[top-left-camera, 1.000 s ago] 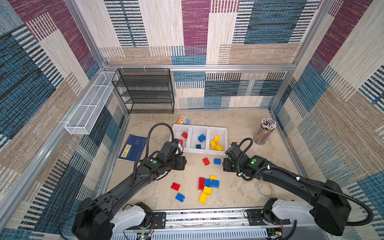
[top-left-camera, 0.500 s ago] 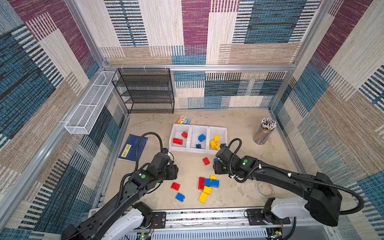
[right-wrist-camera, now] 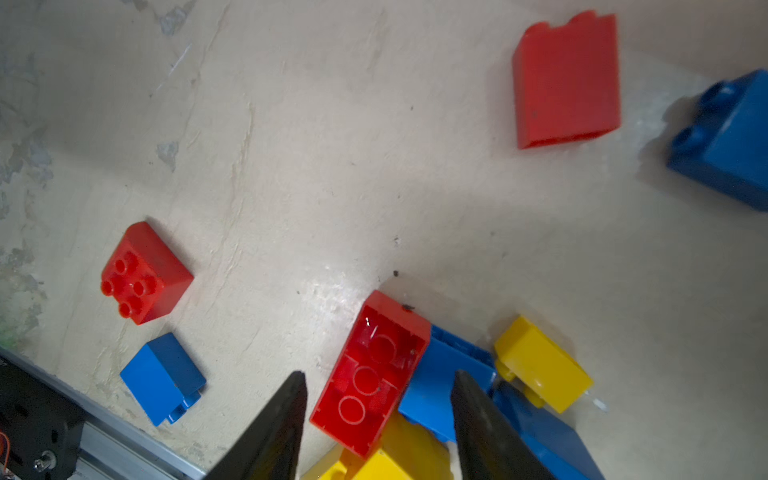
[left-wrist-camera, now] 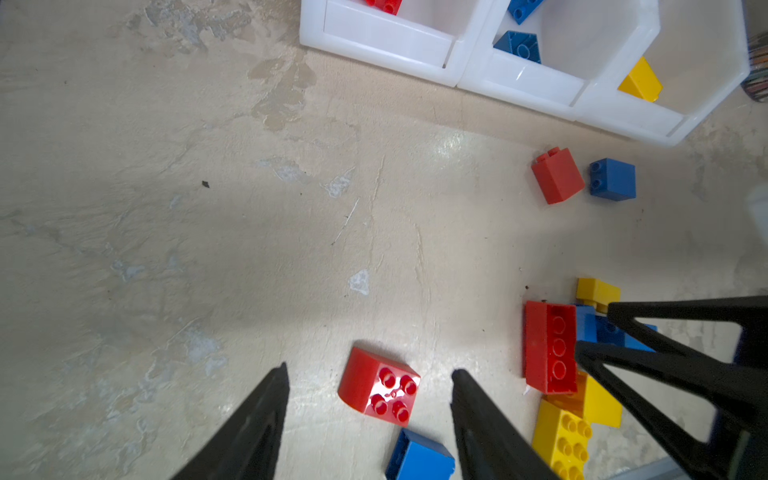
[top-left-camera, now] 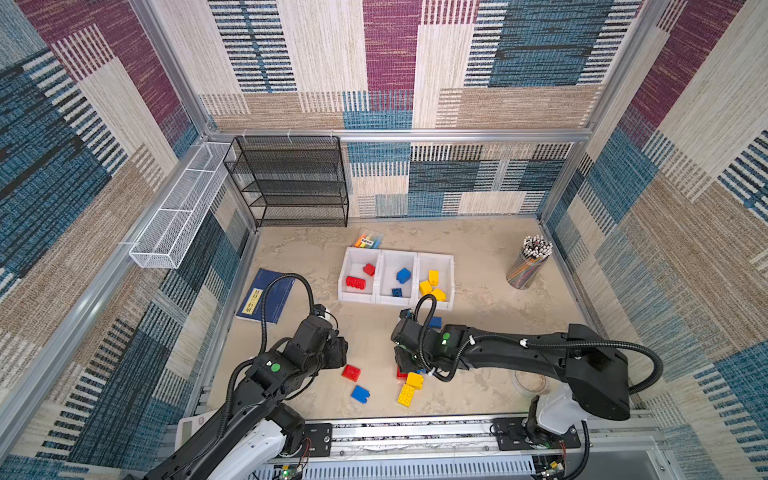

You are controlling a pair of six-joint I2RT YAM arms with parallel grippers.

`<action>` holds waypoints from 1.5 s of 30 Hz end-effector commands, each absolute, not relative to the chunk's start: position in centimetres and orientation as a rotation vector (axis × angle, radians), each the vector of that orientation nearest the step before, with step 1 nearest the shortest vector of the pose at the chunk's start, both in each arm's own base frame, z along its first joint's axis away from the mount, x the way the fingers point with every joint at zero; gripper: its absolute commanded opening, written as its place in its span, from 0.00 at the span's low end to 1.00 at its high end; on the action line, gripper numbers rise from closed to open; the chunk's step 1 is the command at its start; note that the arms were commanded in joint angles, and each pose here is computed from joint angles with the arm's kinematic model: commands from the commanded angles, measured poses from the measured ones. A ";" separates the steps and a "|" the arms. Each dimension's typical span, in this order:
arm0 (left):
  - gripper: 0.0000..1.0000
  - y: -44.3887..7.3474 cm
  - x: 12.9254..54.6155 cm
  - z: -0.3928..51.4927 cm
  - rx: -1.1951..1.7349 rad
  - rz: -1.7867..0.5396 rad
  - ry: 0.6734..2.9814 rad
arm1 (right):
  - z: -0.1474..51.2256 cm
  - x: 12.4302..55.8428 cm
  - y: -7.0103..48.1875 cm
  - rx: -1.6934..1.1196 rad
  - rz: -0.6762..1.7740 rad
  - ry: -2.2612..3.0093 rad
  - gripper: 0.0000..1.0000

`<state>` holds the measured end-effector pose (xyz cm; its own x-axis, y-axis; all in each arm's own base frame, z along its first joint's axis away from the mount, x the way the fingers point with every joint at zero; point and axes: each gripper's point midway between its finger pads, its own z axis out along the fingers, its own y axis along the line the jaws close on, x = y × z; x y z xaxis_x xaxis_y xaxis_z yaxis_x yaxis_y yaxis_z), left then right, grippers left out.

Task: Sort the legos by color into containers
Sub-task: 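Lower the right gripper onto a tall red brick and grasp it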

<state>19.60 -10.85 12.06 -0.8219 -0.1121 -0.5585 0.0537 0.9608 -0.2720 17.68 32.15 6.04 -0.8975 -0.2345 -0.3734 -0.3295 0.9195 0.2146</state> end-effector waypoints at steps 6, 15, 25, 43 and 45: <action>0.66 -10.7 19.4 11.7 -0.080 -0.373 2.520 | 5.3 16.7 33.6 -0.405 0.425 2.768 0.54; 0.66 -10.7 19.3 11.3 -0.080 -0.383 2.524 | 5.0 16.6 34.2 -0.422 0.421 2.775 0.53; 0.66 -10.9 19.3 11.3 -0.078 -0.393 2.522 | 4.9 16.8 34.4 -0.441 0.358 2.775 0.52; 0.66 -11.0 19.2 11.4 -0.075 -0.406 2.516 | 3.0 16.8 35.4 -0.505 0.277 2.800 0.35; 0.66 -11.0 19.2 11.5 -0.074 -0.412 2.515 | 2.9 16.9 35.5 -0.511 0.269 2.798 0.32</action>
<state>19.05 -10.98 11.33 -0.8326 -0.1277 -0.5390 0.0461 0.9537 -0.2972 16.84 35.31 3.11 -0.8994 -0.3122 -0.3058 -0.3665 0.9200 0.1386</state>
